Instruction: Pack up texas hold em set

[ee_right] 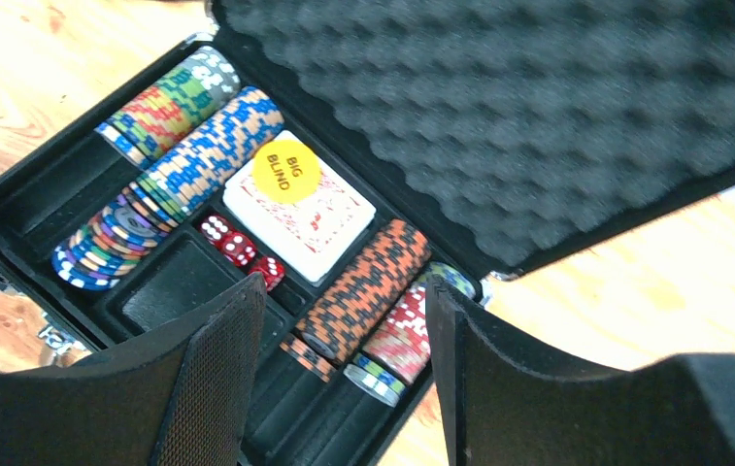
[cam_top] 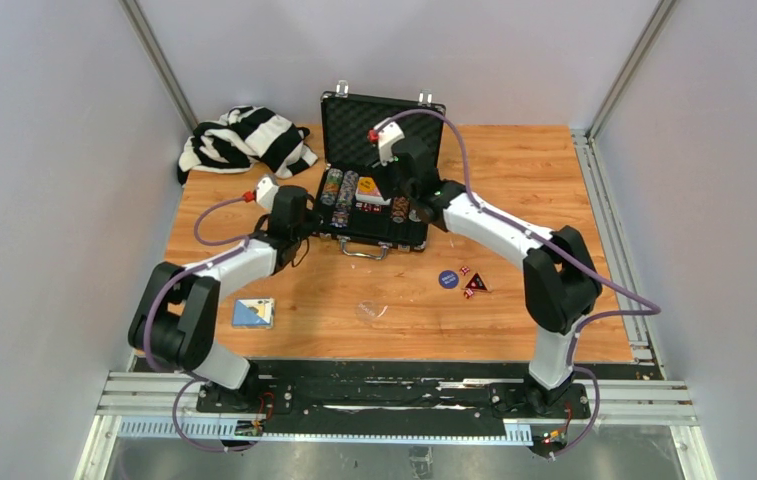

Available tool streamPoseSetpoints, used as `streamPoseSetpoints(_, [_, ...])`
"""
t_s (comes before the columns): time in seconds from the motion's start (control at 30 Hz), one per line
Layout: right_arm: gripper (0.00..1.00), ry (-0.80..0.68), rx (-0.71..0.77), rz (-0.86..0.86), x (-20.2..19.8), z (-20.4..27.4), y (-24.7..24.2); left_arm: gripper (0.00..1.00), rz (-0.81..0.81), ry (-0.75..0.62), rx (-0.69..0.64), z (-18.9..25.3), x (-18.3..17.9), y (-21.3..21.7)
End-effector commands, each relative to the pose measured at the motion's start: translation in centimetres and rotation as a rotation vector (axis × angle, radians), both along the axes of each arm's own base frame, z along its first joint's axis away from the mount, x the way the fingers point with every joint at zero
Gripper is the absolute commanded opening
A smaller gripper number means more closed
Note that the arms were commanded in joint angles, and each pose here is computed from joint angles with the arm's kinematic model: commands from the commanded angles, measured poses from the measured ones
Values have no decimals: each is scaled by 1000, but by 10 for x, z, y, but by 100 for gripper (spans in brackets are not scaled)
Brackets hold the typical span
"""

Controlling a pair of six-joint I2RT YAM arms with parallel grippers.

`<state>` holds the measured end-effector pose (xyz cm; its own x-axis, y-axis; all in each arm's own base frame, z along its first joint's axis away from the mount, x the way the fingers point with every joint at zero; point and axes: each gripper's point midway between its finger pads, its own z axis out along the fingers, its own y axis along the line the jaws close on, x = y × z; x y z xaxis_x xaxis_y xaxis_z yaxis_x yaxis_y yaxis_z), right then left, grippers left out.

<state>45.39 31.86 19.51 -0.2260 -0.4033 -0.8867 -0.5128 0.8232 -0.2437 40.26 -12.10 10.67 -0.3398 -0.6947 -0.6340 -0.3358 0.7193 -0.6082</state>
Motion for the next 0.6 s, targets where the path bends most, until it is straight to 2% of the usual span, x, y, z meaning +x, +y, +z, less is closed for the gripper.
streamPoseSetpoints(0.0, [61,-8,51,-73,2,7,-27,0,271,111,45,-4,10,26])
streamPoseSetpoints(0.07, [61,-5,51,-83,0,5,-34,0,281,167,75,-11,18,24])
streamPoseSetpoints(0.2, [61,-5,48,-93,-1,2,-39,0,286,141,30,-4,33,13])
streamPoseSetpoints(0.27, [61,2,48,-93,-3,-1,-40,0,285,115,49,3,38,14])
streamPoseSetpoints(0.4, [61,0,71,-83,-7,2,-43,0,112,21,254,34,48,14])
streamPoseSetpoints(0.5, [60,59,203,-98,-3,5,-56,0,-26,-83,428,58,49,15])
streamPoseSetpoints(0.57, [56,115,294,-160,9,2,-80,0,-68,-106,507,65,48,18])
